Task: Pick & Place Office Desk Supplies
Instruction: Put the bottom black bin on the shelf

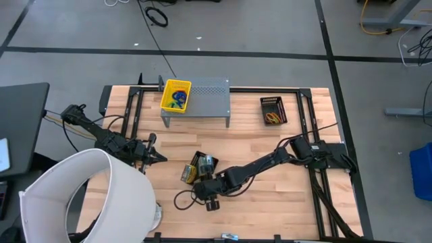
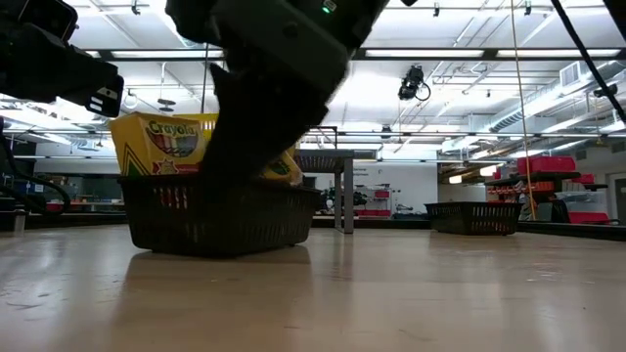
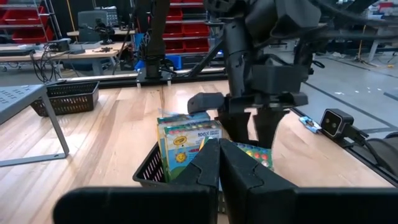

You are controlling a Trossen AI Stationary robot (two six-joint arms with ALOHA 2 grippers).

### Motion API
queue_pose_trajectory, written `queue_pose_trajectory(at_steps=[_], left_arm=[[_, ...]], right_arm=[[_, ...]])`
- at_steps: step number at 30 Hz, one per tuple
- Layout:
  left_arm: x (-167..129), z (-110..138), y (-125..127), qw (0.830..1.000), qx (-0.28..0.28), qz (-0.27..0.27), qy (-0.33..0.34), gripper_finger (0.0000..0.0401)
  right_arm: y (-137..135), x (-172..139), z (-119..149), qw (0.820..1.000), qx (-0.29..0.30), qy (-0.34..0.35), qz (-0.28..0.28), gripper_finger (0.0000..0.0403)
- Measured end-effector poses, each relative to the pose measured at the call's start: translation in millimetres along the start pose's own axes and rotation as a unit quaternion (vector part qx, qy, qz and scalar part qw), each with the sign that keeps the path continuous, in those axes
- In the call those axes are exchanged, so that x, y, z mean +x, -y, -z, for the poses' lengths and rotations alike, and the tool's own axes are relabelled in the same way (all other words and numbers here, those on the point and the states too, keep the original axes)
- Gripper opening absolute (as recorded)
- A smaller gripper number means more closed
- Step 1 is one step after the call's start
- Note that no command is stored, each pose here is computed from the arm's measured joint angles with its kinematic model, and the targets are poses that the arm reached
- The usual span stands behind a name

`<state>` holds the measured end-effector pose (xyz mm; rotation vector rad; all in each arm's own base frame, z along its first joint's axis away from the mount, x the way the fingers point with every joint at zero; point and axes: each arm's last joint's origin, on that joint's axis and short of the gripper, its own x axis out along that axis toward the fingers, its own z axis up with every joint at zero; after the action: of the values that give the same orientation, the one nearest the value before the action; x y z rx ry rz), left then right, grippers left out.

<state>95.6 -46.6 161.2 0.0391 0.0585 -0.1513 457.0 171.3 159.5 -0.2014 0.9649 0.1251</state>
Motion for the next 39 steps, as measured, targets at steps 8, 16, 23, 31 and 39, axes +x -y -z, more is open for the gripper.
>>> queue_pose_trajectory(at_steps=[8,16,23,31,39], left_arm=[[0.0,0.0,0.0,1.0,0.0,0.0,0.0,0.0008],[0.0,0.1,0.0,1.0,0.0,0.0,0.0,0.0008],[0.0,0.1,0.0,1.0,0.002,0.0,0.0,0.0008],[0.0,0.1,0.0,1.0,0.002,0.0,-0.001,0.0008],[0.0,0.2,0.1,1.0,0.002,0.0,-0.001,0.0008]], right_arm=[[0.1,4.0,5.4,0.999,-0.007,-0.019,0.037,0.0104],[-8.9,-1.8,11.3,0.997,-0.02,-0.045,0.054,0.0022],[-19.2,-15.9,16.2,0.991,-0.042,-0.106,0.068,0.0018],[-21.4,-49.0,2.1,0.978,-0.085,-0.154,0.113,0.0015],[-14.7,-58.9,-1.3,0.962,-0.13,-0.167,0.172,0.0015]])
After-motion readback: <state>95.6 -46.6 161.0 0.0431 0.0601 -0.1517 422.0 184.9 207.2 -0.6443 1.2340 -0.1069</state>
